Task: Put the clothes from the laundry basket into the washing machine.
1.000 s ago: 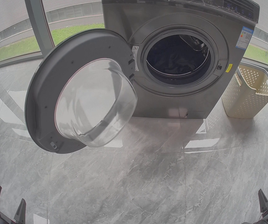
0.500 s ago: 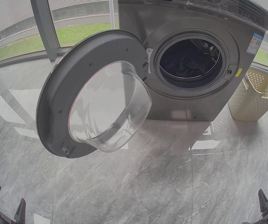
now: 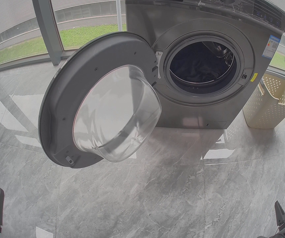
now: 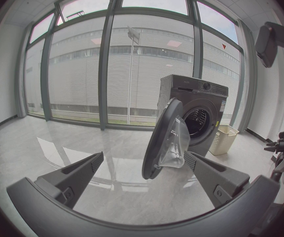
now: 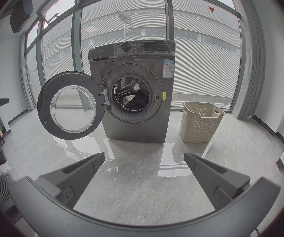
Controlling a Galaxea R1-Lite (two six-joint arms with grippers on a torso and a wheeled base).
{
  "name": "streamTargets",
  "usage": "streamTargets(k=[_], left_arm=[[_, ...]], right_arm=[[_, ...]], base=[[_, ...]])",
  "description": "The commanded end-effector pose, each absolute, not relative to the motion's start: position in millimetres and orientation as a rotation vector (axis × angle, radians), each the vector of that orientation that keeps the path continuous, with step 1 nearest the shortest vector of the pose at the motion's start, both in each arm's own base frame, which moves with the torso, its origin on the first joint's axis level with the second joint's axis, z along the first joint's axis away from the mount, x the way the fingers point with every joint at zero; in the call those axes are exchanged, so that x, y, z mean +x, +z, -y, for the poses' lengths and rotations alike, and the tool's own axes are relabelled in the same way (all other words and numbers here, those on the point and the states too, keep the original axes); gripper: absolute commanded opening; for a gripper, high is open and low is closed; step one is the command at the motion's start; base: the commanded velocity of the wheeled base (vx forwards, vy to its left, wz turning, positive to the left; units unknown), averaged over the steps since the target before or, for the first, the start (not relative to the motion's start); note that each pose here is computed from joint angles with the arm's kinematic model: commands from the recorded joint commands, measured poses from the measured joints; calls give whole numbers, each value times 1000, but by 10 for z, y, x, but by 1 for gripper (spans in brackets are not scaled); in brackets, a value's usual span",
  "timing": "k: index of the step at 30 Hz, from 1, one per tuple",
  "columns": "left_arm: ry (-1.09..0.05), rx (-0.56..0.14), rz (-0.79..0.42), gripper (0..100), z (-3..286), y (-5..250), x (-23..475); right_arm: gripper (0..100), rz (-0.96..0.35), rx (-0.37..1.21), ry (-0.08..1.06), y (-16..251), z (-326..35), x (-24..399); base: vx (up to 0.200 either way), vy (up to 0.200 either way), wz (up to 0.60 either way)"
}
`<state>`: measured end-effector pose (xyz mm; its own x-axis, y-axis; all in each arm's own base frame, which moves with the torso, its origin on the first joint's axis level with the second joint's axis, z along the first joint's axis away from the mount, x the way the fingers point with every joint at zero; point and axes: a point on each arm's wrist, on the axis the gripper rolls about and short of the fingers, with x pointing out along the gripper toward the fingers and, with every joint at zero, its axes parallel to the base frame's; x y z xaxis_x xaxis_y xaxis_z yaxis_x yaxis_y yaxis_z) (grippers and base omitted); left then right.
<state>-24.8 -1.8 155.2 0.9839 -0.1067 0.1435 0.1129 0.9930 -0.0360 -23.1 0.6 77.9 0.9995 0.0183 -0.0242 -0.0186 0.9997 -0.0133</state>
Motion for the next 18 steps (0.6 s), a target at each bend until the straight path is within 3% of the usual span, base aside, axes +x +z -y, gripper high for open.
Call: streamTargets(k=[1, 8, 18], left_arm=[[-293, -112, -129, 100, 101, 1891, 613], [-381, -121, -115, 100, 158, 2023, 1250], [-480, -125, -156, 100, 243, 1982, 1859]], right_arm=[[100, -26, -12, 17, 758, -5, -229], [100, -28, -12, 17, 759, -5, -228], [100, -26, -14, 17, 758, -5, -229]], base=[[0, 0, 0], [0, 0, 0], [0, 0, 0]])
